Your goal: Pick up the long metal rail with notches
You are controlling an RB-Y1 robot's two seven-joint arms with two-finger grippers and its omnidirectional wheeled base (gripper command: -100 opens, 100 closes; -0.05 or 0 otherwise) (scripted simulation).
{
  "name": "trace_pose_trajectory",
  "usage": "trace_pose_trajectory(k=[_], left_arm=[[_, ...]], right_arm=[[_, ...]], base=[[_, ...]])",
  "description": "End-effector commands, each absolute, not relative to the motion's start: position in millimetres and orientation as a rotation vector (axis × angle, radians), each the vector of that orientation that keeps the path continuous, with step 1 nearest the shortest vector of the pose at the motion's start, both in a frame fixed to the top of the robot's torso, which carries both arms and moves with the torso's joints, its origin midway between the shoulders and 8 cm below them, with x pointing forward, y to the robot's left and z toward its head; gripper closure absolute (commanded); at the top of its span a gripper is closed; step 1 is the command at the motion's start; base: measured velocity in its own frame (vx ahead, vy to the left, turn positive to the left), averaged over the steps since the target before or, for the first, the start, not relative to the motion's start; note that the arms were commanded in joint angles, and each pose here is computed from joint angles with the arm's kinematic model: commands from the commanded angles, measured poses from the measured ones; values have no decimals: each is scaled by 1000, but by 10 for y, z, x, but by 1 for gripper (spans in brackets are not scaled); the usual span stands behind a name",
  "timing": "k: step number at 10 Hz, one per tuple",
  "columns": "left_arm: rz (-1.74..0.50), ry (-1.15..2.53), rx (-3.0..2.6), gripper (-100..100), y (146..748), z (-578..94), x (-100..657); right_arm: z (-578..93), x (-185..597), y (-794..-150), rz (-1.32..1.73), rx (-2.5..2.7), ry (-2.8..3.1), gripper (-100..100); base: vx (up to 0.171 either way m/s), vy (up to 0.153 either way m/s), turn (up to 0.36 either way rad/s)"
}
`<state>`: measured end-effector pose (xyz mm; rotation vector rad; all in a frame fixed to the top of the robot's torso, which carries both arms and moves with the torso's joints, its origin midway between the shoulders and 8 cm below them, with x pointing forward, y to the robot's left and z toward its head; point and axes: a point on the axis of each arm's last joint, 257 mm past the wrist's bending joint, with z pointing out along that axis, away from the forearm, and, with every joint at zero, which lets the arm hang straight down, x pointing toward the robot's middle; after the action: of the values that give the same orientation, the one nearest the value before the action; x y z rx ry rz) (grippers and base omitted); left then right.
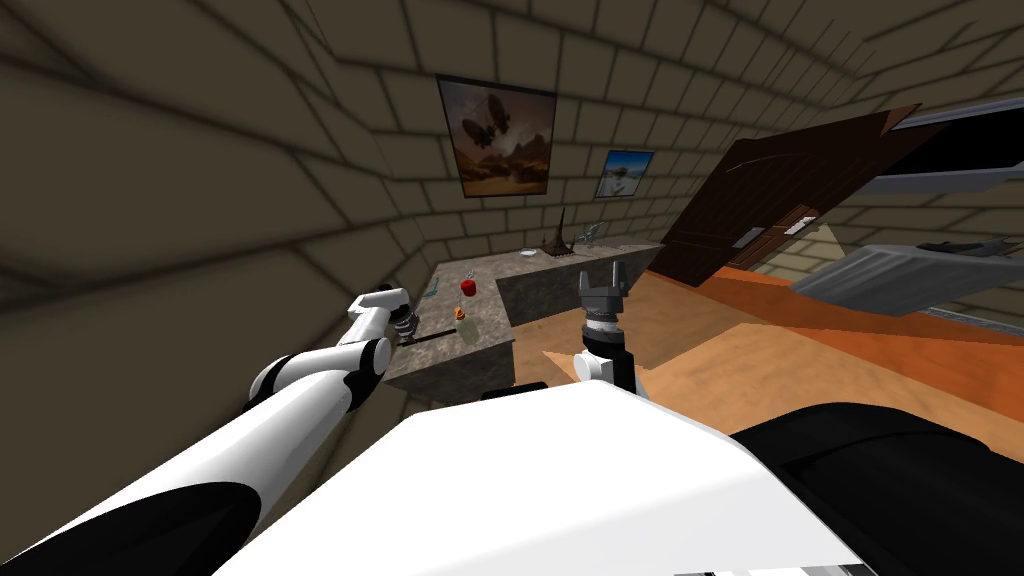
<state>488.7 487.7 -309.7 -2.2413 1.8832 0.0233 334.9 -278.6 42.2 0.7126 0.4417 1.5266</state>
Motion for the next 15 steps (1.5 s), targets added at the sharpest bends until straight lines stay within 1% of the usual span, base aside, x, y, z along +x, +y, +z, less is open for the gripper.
trace_pose_trajectory(k=[1, 4, 6, 7, 8, 10, 11, 12, 15], left_arm=[[55, 1911, -2278, -100, 4825, -3152, 4779], [108, 1961, -2335, -100, 4727, -3238, 4594], [110, 1963, -2337, -100, 4724, -3236, 4599], [113, 1965, -2339, 0, 4720, -3238, 4592], [113, 1965, -2338, -100, 4695, -3364, 4565], [113, 1966, -2337, -100, 4669, -3488, 4534], [113, 1967, -2336, -100, 4677, -3425, 4549], [113, 1966, -2336, 100, 4675, -3432, 4547], [109, 1965, -2334, 100, 4678, -3416, 4561]], right_arm=[[422, 3349, -2786, 1527, 713, 442, 0], [422, 3349, -2786, 1527, 713, 442, 0], [422, 3349, -2786, 1527, 713, 442, 0], [422, 3349, -2786, 1527, 713, 442, 0], [422, 3349, -2786, 1527, 713, 442, 0], [422, 3349, -2786, 1527, 713, 442, 0], [422, 3349, -2786, 1527, 713, 442, 0], [422, 3349, -2786, 1527, 713, 442, 0], [422, 3349, -2786, 1527, 713, 442, 0]], base=[[0, 0, 0], [-2, 3, -8], [0, 0, 0], [0, 0, 0], [0, 0, 0], [0, 0, 0], [0, 0, 0], [0, 0, 0], [0, 0, 0]])
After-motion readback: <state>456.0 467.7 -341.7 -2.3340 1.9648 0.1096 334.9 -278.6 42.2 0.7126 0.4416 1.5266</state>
